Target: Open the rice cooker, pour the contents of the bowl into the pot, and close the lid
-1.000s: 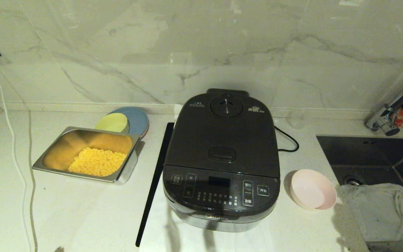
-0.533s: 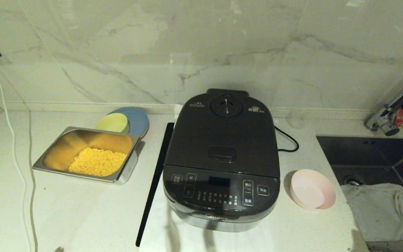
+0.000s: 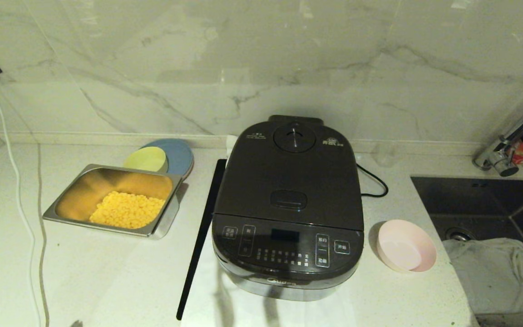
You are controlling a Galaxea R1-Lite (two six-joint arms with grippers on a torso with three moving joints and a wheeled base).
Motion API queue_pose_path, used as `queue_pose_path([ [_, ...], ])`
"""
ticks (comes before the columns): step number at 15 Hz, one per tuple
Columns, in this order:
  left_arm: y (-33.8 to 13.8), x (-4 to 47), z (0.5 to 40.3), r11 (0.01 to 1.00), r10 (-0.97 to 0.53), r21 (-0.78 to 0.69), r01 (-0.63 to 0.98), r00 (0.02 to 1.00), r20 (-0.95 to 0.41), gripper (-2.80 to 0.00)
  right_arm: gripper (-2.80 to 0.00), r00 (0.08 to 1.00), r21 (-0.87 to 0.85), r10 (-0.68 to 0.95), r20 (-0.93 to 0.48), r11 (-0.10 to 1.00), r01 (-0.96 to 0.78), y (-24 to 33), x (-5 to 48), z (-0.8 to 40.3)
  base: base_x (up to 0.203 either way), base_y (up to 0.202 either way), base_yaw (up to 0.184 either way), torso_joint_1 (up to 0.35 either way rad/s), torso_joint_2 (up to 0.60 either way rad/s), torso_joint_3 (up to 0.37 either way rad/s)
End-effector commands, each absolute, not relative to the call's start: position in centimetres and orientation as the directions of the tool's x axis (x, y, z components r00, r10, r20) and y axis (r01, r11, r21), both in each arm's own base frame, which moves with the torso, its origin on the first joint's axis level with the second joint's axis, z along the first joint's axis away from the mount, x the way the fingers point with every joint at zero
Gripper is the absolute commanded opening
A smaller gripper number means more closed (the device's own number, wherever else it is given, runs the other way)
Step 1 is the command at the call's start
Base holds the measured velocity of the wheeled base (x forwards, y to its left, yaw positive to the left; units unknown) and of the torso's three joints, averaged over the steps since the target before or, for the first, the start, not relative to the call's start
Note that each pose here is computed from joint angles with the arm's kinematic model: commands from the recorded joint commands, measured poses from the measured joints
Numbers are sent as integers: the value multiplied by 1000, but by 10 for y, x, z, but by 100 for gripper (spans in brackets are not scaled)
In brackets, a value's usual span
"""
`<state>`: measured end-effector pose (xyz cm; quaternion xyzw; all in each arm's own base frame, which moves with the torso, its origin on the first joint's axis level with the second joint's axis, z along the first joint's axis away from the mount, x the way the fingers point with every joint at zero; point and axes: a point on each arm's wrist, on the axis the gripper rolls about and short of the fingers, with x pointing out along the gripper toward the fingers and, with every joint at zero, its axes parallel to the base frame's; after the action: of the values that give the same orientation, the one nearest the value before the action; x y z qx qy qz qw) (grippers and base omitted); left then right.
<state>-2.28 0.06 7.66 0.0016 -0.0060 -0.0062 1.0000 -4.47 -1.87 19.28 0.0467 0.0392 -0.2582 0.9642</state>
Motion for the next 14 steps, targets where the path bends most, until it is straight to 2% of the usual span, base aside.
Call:
queue_pose_path([
  [1, 1, -22, 74, 1000, -12, 3, 12, 1000, 5, -280, -280, 826, 26, -553, -110, 829, 558, -16, -45, 189, 0, 0, 0, 0, 0, 0],
  [3, 1, -22, 74, 1000, -12, 4, 12, 1000, 5, -280, -280, 803, -52, -588, -94, 809, 586, -13, -52, 174, 0, 0, 0, 0, 0, 0],
  [5, 1, -22, 74, 1000, -12, 3, 12, 1000, 5, -280, -280, 824, -67, -564, -55, 825, 561, -12, -62, 154, 0, 0, 0, 0, 0, 0],
  [9, 1, -22, 74, 1000, -12, 3, 12, 1000, 5, -280, -280, 949, 49, -313, -27, 948, 314, -7, -53, 120, 0, 0, 0, 0, 0, 0],
  [12, 1, -22, 74, 1000, -12, 3, 12, 1000, 5, -280, -280, 971, 2, -234, -39, 972, 234, -5, -33, 90, 0, 0, 0, 0, 0, 0],
  [14, 1, -22, 74, 1000, -12, 5, 12, 1000, 5, -280, -280, 992, -16, -118, 44, 993, 119, -2, -26, 88, 0, 0, 0, 0, 0, 0],
])
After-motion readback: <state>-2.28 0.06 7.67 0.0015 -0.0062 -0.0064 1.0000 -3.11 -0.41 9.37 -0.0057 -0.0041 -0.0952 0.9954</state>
